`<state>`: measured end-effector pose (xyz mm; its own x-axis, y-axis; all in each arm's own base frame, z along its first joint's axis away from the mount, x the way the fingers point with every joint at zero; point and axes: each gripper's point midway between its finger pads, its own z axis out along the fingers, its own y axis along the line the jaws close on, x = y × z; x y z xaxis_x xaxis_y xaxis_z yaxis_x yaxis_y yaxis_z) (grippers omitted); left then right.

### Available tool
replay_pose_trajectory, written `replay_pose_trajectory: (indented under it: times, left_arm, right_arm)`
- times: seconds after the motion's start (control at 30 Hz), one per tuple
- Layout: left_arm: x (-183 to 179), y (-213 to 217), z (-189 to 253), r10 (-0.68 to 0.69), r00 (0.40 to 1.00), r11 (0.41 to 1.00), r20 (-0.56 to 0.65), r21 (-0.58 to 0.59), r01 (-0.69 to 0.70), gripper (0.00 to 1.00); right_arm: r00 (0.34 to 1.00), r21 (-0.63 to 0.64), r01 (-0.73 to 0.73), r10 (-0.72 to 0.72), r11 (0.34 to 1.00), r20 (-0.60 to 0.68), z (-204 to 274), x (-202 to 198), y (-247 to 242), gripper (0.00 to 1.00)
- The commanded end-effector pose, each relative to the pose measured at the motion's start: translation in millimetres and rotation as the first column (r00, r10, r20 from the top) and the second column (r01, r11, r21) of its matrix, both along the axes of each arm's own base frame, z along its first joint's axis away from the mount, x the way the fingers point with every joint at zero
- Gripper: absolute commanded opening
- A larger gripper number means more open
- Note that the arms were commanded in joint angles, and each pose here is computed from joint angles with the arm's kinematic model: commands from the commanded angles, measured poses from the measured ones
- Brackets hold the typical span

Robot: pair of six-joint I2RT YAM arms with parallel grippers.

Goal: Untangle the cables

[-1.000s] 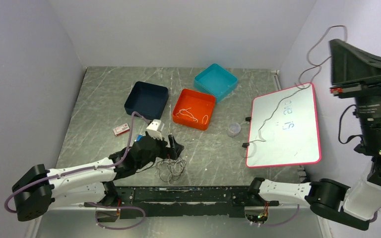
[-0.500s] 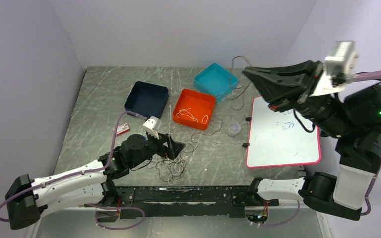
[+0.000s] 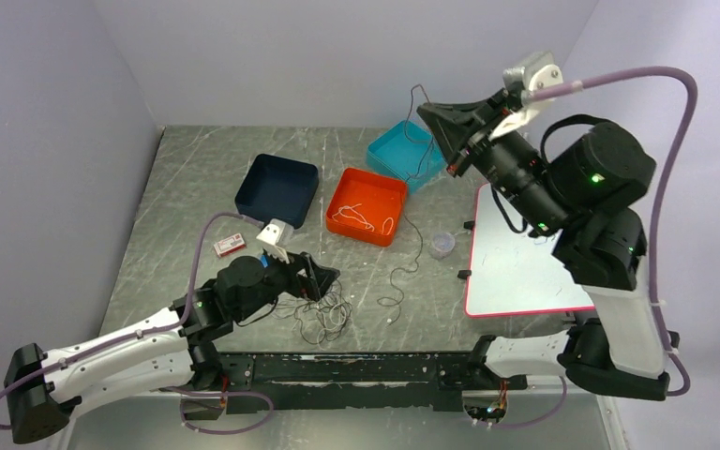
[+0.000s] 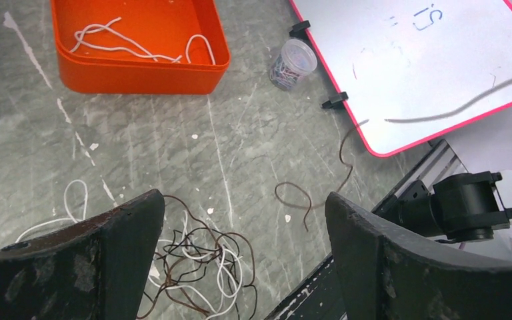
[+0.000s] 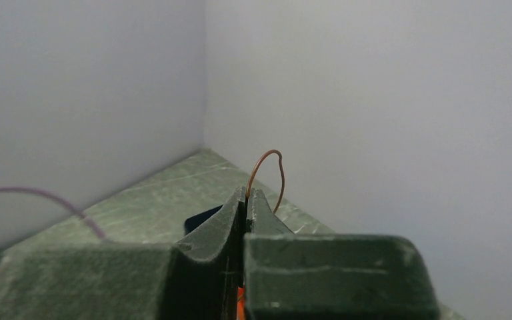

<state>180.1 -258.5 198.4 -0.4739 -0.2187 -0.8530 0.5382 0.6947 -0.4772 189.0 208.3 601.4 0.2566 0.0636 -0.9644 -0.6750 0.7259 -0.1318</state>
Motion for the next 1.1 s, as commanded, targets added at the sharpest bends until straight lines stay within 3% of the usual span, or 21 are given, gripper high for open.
replay_pose_trajectory:
  times: [0.0,0.13,0.33,0.63,0.9,1.07]
  left_arm:
    - [1.4,12.4,-6.8,0.060,0.997,0.998,-0.038,0.006,-0.060,0.94]
    - [-0.5,15.5,-10.1,0.068,0.996,0.998,-0.054,0.000,-0.068,0.94]
    - [0.4,24.0,-19.4,0.117,0.988,0.993,-0.097,0.014,-0.116,0.93]
    - [-8.0,21.3,-21.5,0.080,0.989,0.997,-0.127,-0.009,-0.082,0.91]
    - [-11.7,19.4,-16.7,0.059,0.989,0.998,-0.134,-0.019,-0.062,0.90]
    - [-13.5,19.8,-16.1,0.052,0.989,0.998,-0.138,-0.019,-0.055,0.89]
  right_arm:
    - [0.978,0.148,0.201,-0.206,0.968,0.020,32.2,27.2,-22.3,0.00]
    - [0.950,0.186,0.300,-0.310,0.936,0.028,46.4,45.4,-25.2,0.00]
    - [0.936,0.167,0.338,-0.350,0.926,0.045,58.4,66.5,-4.2,0.00]
    - [0.861,0.170,0.470,-0.492,0.866,0.127,73.8,108.0,2.4,0.00]
    - [0.857,0.188,0.477,-0.502,0.858,0.117,61.7,195.4,-25.1,0.00]
    - [0.873,0.246,0.440,-0.476,0.864,0.109,65.2,226.7,-55.5,0.00]
